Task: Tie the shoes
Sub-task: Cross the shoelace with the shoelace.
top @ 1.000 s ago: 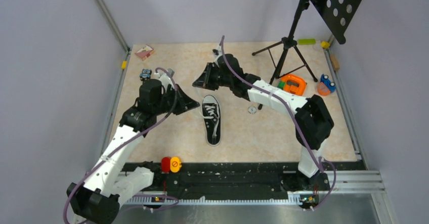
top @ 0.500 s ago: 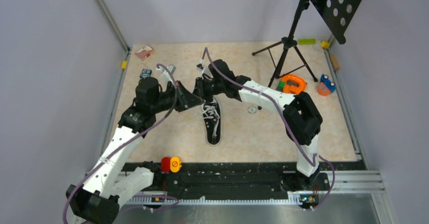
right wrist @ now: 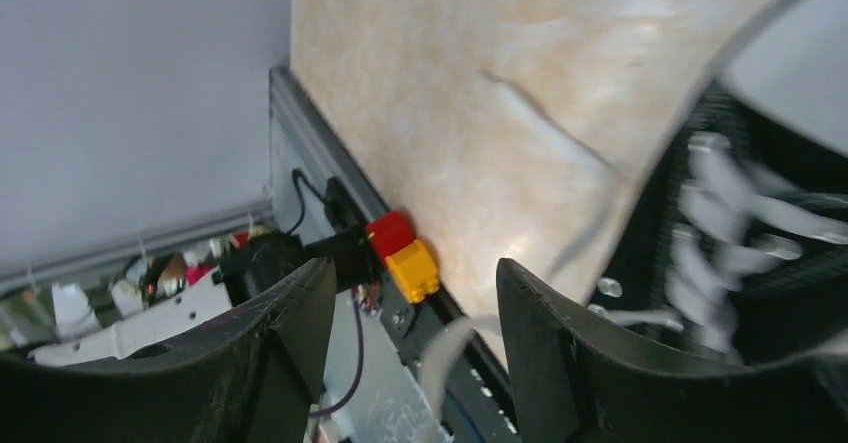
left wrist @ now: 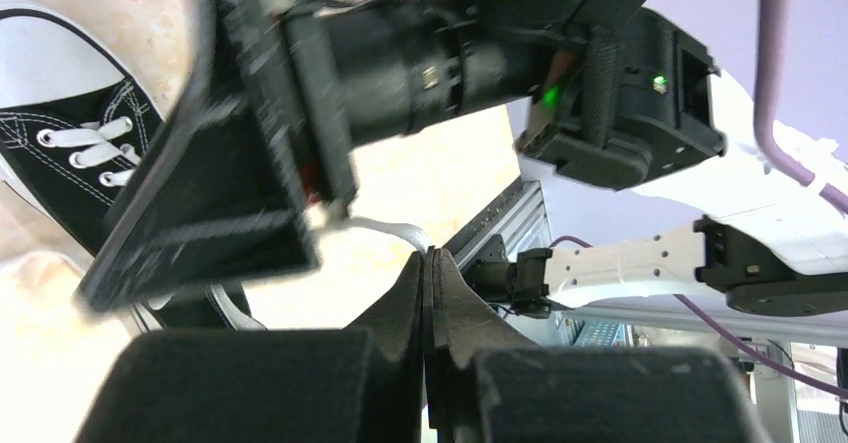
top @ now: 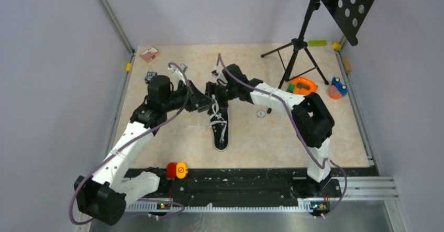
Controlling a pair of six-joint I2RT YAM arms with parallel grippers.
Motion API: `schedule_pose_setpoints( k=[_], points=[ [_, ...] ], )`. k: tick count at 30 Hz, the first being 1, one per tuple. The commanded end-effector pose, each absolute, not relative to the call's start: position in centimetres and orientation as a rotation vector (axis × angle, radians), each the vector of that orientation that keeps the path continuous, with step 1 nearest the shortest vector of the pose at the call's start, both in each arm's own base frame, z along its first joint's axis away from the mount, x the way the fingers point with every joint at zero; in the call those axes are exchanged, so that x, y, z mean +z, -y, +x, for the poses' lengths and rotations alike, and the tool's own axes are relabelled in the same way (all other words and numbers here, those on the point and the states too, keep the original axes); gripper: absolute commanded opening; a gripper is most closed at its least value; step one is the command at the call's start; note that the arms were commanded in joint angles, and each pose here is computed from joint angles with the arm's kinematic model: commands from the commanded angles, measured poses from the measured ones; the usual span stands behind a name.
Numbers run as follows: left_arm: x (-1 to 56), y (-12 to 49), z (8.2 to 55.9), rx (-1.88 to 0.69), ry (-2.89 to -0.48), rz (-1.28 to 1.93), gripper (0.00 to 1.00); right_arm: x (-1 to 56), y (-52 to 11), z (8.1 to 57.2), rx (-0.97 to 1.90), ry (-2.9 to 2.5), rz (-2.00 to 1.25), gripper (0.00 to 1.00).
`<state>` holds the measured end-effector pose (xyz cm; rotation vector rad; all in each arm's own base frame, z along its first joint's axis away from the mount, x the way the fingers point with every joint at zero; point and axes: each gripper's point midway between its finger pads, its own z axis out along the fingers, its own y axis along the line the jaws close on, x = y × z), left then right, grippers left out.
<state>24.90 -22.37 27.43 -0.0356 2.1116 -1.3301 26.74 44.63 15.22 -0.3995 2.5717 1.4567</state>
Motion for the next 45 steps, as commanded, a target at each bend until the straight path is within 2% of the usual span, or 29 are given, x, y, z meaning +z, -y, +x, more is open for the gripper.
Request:
schedule_pose_setpoints(
  k=[1,6,14,18,23,28,45],
  points=[
    [28.0,22.8,27.1,-1.316,-2.063,-0.036,0.00,19.1,-38.3,33.3,1.323,-2.422,-0.107,0.61],
    [26.8,22.4,30.1,-1.279,-2.084,-0.112,0.00,20.3,-33.2,34.5,1.064,-2.357,-0.004,0.59],
    [22.7,21.7,34.9,-1.298,-2.197,-0.208,0.00,19.1,-30.4,31.1,0.936,-2.259,-0.015,0.57],
    [20.8,20.9,36.1,-1.343,-2.246,-0.258,0.00,19.0,-32.2,28.6,0.818,-2.229,-0.201,0.57],
    [19.3,19.4,37.4,-1.341,-2.255,-0.312,0.00,18.9,-37.3,24.9,0.745,-2.117,-0.501,0.57],
    [18.4,17.9,37.7,-1.348,-2.267,-0.361,0.00,17.5,-41.8,23.2,0.677,-1.950,-0.754,0.57],
    [14.7,15.3,38.9,-1.370,-2.343,-0.522,0.00,11.0,-48.8,26.7,0.488,-1.776,-1.039,0.59]
  ],
)
